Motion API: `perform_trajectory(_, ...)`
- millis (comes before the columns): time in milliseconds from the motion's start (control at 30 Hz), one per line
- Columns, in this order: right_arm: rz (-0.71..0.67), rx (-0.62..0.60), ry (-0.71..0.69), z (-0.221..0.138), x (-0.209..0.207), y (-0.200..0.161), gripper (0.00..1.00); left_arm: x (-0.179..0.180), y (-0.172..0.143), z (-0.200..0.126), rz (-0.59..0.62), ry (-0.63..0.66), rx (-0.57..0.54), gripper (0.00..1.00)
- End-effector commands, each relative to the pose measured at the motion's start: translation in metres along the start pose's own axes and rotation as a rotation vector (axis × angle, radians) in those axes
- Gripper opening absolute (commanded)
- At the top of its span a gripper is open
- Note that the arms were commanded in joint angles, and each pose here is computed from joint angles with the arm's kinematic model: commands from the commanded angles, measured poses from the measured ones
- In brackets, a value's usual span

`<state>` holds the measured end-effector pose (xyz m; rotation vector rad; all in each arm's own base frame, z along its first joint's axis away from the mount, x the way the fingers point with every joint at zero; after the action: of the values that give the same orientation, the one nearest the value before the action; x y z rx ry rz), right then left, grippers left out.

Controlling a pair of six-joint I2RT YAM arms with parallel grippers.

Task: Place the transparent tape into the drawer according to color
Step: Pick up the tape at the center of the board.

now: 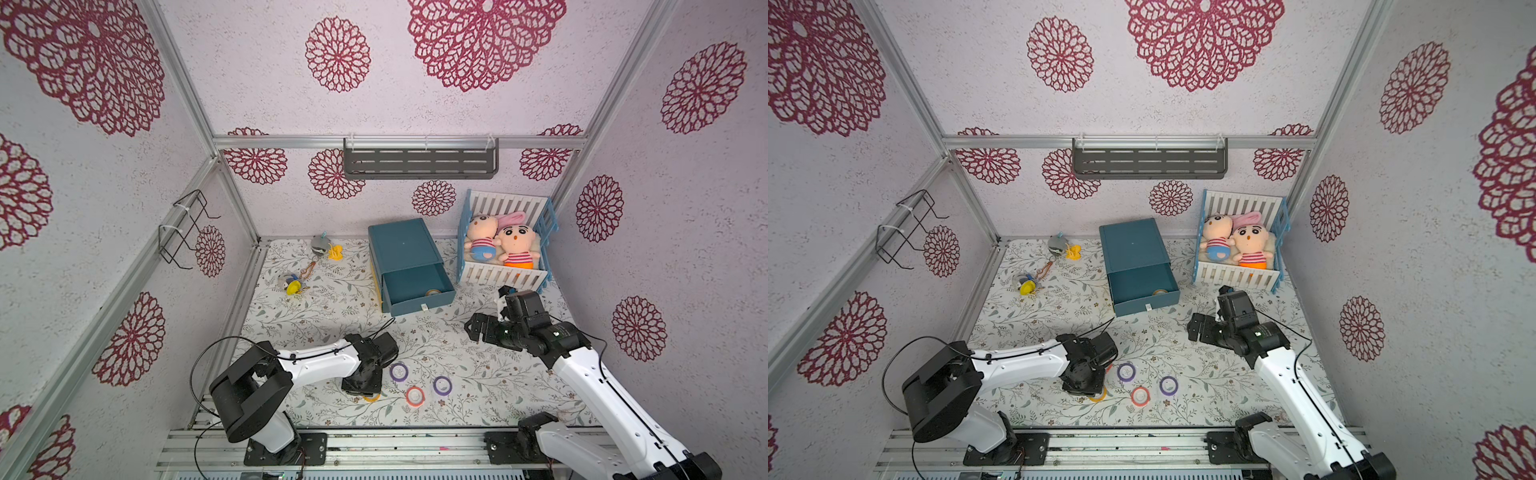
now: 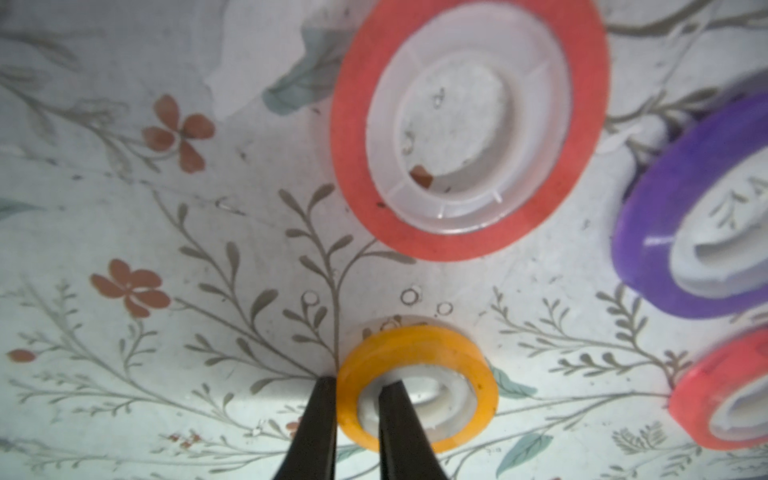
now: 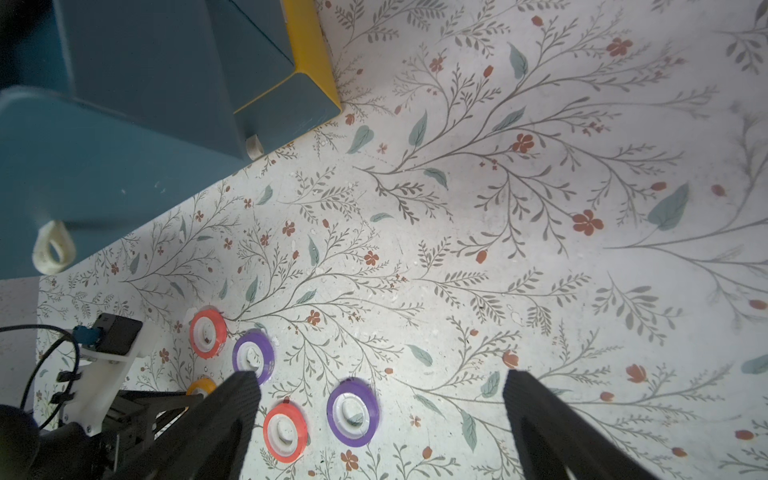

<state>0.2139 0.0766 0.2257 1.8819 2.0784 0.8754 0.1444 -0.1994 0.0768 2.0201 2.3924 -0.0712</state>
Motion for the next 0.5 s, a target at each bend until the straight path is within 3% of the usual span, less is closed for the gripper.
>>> perform_trajectory(0,-0.01,-0.031,0.005,-0.005,0.0,0.003,0.99,-0.008,-0.009,0.028,0.021,-0.051,0.058,0.09)
perform_trajectory(100,-0.009,-0.032,0.005,-0.005,0.0,0.003,0.99,-0.007,-0.009,0.028,0.019,-0.048,0.056,0.01)
perform_trajectory(467,-0.002,-0.024,0.016,0.002,0.0,0.001,0.99,-0.004,-0.006,0.004,0.03,-0.029,0.007,0.0)
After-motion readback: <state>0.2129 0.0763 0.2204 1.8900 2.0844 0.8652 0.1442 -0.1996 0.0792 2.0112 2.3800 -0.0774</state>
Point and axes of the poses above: each gripper's point midway between its finger pads, its own z axis out along the fingers, its own x axis along the line the jaws close on, y = z × x, the point moved 7 cm from there along -z, back along the fingers, and after that the axes turned 14 degrees about -z, right-handed, at the moved point
